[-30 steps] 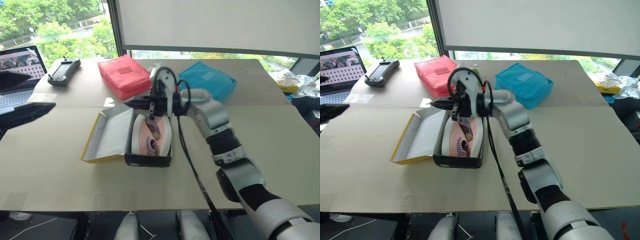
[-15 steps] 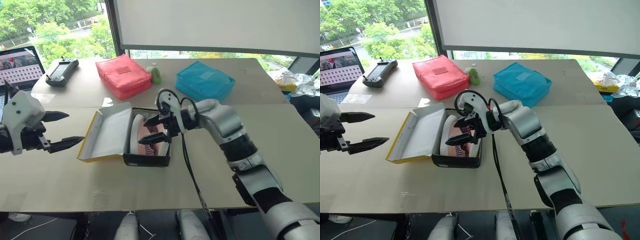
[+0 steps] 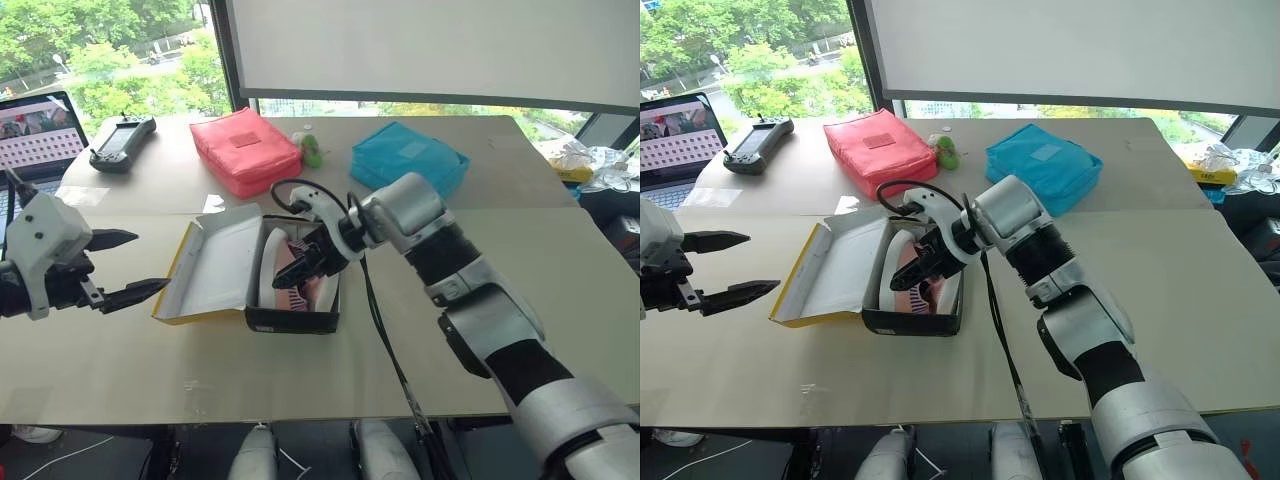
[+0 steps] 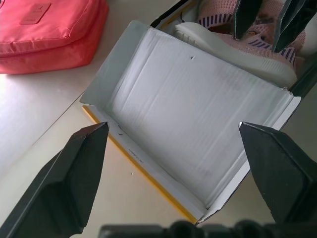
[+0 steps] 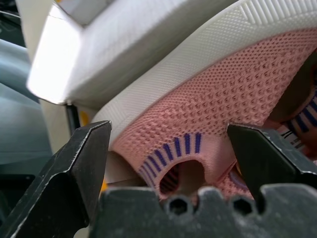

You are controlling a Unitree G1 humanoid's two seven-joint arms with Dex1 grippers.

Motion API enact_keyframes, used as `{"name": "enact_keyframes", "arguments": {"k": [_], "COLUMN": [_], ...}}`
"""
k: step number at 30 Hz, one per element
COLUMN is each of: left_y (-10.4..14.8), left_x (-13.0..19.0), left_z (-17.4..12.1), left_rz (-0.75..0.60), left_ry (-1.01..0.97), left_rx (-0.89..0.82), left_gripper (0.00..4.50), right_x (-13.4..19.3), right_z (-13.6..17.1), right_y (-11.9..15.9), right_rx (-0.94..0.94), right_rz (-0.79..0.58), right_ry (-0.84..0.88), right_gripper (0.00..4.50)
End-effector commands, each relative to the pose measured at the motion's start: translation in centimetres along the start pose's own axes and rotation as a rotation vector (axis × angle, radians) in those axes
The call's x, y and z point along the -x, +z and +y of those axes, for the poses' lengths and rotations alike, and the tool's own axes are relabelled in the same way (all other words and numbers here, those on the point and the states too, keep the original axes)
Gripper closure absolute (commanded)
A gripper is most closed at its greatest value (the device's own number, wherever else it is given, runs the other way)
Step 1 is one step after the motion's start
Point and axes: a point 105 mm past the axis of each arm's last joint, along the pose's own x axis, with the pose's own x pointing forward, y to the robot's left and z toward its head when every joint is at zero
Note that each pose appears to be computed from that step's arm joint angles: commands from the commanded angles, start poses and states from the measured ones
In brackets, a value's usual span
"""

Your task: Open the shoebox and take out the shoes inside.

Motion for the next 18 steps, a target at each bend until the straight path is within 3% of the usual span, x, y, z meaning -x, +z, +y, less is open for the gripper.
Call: {"name": "enact_keyframes", "arguments": {"k": [1, 7, 18], "left_y": [1.1, 1.0, 1.4], "left_x": [0.7, 0.7, 0.3], "left_z": [0.1, -0.1, 0.0], "left_rz": [-0.022, -0.018, -0.028], "left_ry": [0.038, 0.042, 0.033], "left_rx": [-0.029, -0.023, -0.028], "left_gripper": [0.00, 0.00, 0.00], "right_x": [-0.3, -1.4, -0.6], "right_z": [-1.7, -2.0, -2.3], "right_y": [0.5, -0.2, -0.4], "right_rx": [0.190, 0.390, 0.356], "right_rz": [0.010, 0.052, 0.082], "right_ry": [-0.136, -0.182, -0.151], "right_gripper": [0.02, 0.02, 0.02]}}
